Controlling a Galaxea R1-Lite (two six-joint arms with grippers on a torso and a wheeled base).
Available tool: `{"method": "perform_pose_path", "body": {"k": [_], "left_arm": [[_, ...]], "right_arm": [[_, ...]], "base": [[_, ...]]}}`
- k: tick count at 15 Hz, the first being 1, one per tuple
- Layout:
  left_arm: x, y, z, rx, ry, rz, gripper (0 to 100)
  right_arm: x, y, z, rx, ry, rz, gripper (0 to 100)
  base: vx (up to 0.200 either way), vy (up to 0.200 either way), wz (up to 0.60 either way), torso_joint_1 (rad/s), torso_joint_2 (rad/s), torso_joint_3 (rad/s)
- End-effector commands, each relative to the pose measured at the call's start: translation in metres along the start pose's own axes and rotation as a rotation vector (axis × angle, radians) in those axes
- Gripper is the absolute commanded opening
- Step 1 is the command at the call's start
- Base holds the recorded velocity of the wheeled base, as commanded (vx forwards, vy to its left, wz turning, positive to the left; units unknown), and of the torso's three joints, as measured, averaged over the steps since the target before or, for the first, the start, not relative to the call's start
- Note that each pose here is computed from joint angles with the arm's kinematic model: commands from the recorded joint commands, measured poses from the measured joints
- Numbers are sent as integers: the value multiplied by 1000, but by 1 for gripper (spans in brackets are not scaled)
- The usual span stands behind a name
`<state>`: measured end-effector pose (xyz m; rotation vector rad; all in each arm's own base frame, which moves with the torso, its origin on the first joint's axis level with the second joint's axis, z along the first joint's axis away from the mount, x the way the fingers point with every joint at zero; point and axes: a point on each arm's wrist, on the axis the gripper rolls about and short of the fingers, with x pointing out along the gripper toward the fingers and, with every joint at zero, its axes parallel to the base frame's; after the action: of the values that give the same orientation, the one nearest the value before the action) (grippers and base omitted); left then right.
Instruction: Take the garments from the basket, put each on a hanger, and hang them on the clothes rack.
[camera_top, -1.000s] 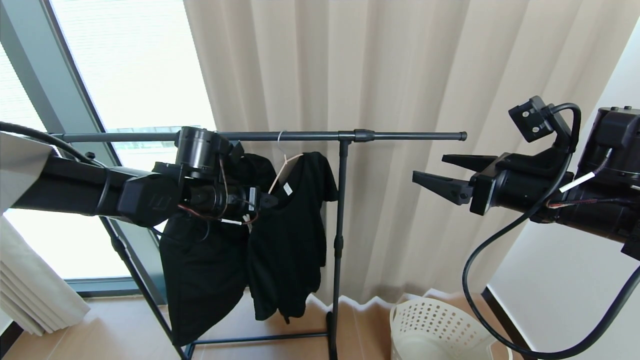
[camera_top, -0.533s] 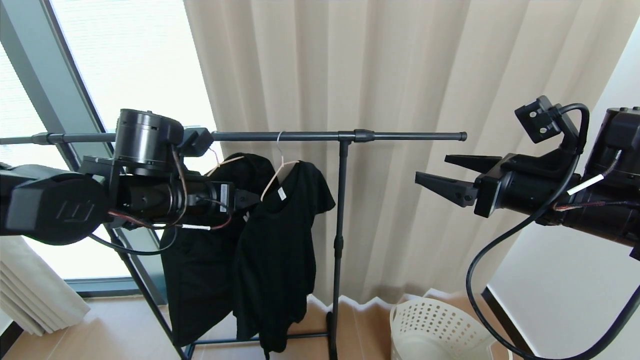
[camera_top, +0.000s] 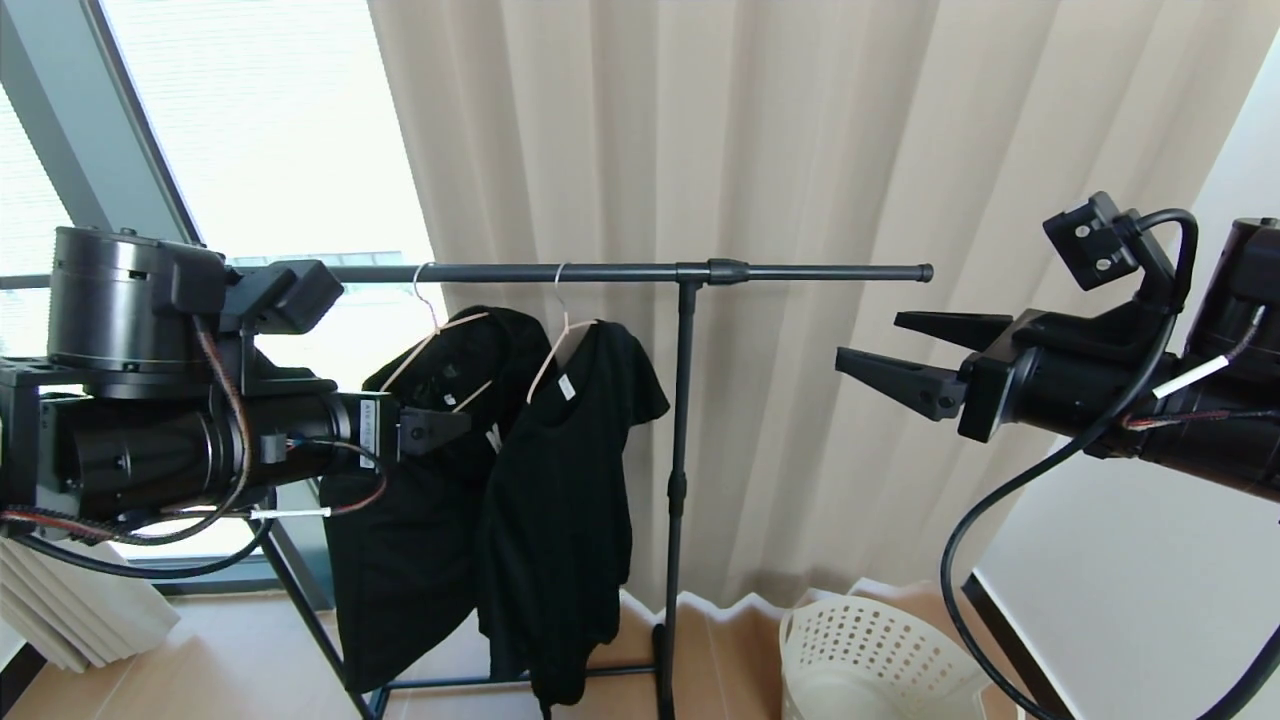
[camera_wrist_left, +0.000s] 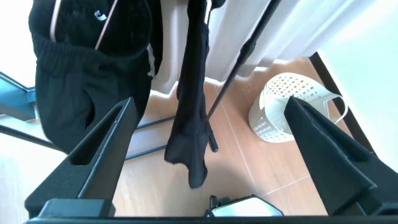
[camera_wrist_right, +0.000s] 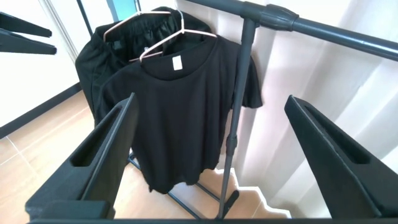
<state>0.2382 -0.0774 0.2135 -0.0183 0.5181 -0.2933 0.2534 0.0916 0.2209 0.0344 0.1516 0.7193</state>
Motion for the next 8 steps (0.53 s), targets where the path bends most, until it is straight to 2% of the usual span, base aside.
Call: {"method": "perform_pose_path", "body": {"k": [1,5,8], "left_arm": [[-16,0,-2,0,-28,-4,100],[-27,1,-10,0,-31,-6,100],[-41,1,-19,1,-40,-7,100]], "right_arm": [[-5,3,2,-4,-9,2,100],[-10,5,-1,-1,-2,-9,100],[-19,14,-4,-6,-3,-31,100]], "base": [[0,0,0,0,0,0],[0,0,0,0,0,0],[0,0,0,0,0,0]]}}
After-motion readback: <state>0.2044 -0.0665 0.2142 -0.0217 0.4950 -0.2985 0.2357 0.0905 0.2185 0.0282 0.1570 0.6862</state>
